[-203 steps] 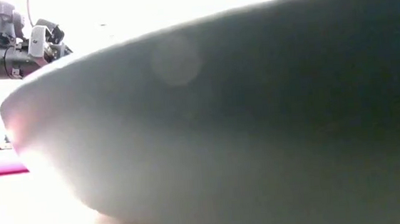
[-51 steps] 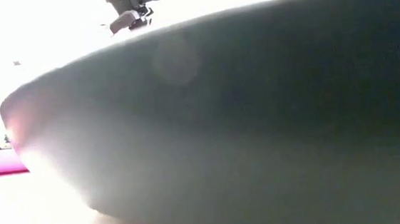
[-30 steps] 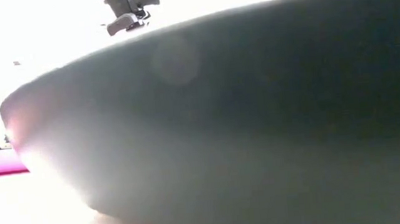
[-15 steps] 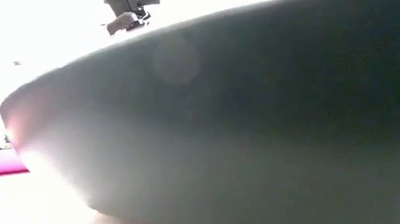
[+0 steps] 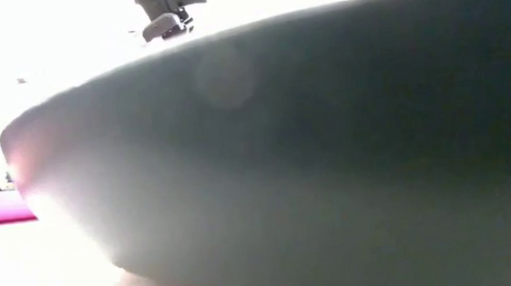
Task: Place and stack plates onto a shelf
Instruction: Stack the purple plate on top of the dark green plate on the shelf, then stack the dark green plate on top of the purple plate on the shelf
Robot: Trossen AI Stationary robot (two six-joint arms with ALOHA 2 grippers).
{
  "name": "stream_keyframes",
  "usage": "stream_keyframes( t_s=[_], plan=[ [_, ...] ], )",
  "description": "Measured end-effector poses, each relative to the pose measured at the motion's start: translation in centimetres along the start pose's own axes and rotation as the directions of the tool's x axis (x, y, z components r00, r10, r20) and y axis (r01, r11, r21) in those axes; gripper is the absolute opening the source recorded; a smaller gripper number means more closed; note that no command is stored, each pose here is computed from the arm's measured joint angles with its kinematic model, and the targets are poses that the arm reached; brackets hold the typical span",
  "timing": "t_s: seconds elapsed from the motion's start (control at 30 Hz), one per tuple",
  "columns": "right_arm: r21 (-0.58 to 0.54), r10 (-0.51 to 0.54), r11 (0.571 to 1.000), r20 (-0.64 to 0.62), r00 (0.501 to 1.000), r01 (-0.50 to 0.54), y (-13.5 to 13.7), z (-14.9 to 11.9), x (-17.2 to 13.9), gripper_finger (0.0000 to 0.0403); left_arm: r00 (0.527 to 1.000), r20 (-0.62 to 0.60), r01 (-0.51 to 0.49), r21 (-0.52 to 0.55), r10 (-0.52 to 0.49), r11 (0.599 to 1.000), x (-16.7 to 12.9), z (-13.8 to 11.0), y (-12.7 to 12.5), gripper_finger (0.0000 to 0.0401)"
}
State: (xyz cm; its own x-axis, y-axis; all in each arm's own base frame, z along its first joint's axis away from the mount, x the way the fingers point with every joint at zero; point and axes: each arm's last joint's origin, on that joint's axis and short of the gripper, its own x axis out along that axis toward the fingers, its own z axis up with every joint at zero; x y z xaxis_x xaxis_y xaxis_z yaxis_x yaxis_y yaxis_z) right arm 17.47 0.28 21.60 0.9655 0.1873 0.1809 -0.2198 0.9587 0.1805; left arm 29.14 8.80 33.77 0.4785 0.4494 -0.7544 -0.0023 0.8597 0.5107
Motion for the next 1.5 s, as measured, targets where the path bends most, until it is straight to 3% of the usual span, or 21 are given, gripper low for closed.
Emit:
stream_keyframes(
  t_s=[0.27,0.47,0.67,0.8,0.93,1.03,1.13,1.23,1.43,1.5],
  plan=[
    [0.004,-0.005,1.000,-0.021,1.000,0.005,0.0,-0.2,0.0,0.0109,0.999,0.028,-0.019,-0.066,0.021,0.998,-1.8,0.8,-0.5,0.0207],
    [0.007,-0.007,1.000,-0.032,0.999,0.007,-0.1,-0.3,0.0,0.0109,0.985,0.169,0.017,-0.227,0.022,0.974,-5.9,2.3,-0.9,0.0207],
    [0.064,-0.012,0.998,-0.074,0.997,0.017,-0.1,-0.7,0.0,0.0109,0.965,0.263,0.099,-0.311,-0.015,0.945,-10.8,-0.1,-1.8,0.0207],
    [0.078,-0.019,0.997,-0.106,0.994,0.028,-0.2,-1.0,-0.1,0.0109,0.917,0.397,0.154,-0.411,0.025,0.898,-13.8,-3.4,-2.7,0.0207],
    [0.078,-0.025,0.996,-0.120,0.992,0.035,-0.2,-1.1,-0.2,0.0109,0.822,0.565,0.249,-0.465,0.068,0.850,-14.1,-6.6,-4.6,0.0207],
    [0.098,-0.052,0.992,-0.222,0.974,0.075,-0.4,-0.9,0.2,0.0109,0.739,0.667,0.322,-0.477,0.097,0.818,-13.4,-8.6,-6.1,0.0207],
    [0.079,-0.132,0.981,-0.409,0.903,0.179,-0.6,-0.2,1.0,0.0109,0.685,0.719,0.356,-0.476,0.122,0.804,-12.2,-9.8,-7.3,0.0207],
    [0.000,-0.221,0.962,-0.590,0.777,0.273,-0.6,0.7,1.3,0.0109,0.661,0.735,0.358,-0.489,0.154,0.795,-11.1,-10.5,-8.0,0.0207],
    [-0.057,-0.226,0.948,-0.812,0.537,0.313,-0.2,2.0,0.6,0.0109,0.670,0.647,0.211,-0.637,0.364,0.742,-9.3,-11.3,-8.3,0.0207],
    [-0.069,-0.222,0.947,-0.846,0.485,0.314,-0.2,1.8,0.3,0.0109,0.672,0.617,0.179,-0.671,0.408,0.719,-8.7,-11.5,-8.3,0.0207]
  ],
)
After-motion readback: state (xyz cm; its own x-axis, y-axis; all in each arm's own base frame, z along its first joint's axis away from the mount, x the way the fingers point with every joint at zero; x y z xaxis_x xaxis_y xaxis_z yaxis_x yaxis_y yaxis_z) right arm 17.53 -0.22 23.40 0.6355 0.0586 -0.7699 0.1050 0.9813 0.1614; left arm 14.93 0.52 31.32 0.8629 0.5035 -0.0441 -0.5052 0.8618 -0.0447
